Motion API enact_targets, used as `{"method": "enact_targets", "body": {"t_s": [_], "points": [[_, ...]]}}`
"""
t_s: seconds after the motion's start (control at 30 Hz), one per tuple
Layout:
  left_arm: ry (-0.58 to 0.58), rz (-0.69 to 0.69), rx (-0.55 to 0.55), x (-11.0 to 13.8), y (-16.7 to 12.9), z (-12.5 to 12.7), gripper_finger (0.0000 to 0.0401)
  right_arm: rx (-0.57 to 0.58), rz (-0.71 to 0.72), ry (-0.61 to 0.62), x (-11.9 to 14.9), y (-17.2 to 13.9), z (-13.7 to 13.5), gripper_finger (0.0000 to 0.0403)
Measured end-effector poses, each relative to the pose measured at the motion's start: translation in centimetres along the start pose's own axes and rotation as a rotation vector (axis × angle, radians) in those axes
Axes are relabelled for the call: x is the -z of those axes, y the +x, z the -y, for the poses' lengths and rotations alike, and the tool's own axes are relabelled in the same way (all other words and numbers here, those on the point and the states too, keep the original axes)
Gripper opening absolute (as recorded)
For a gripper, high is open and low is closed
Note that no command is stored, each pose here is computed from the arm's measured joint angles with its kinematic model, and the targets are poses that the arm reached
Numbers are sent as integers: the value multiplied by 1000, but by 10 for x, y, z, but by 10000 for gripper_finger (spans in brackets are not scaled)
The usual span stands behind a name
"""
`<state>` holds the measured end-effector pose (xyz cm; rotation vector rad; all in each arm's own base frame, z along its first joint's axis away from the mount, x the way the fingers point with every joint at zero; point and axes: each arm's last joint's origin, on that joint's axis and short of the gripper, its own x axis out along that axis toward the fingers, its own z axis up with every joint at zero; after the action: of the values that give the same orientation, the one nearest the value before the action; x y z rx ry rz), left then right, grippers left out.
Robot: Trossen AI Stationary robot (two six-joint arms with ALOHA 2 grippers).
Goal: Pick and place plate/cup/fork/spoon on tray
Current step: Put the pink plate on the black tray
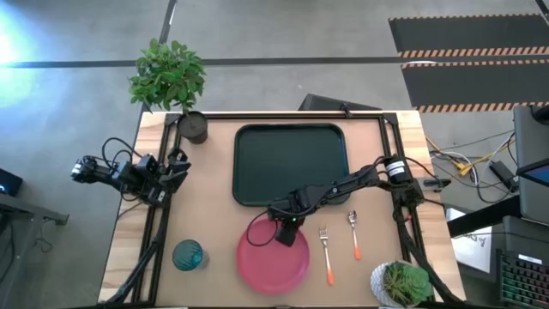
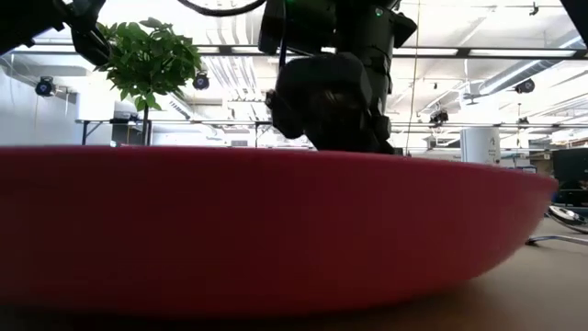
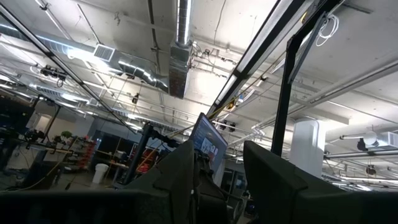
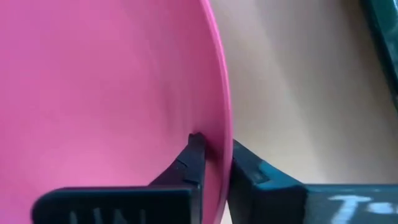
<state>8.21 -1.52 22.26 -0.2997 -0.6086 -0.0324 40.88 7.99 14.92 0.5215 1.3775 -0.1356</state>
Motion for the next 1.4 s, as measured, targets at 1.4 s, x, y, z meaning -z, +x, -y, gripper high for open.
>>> {"method": "enact_targets", "body": {"t_s": [1.4], "points": [[6, -16, -7, 2, 0, 0, 123, 339, 480, 297, -25, -210, 151, 7]]}}
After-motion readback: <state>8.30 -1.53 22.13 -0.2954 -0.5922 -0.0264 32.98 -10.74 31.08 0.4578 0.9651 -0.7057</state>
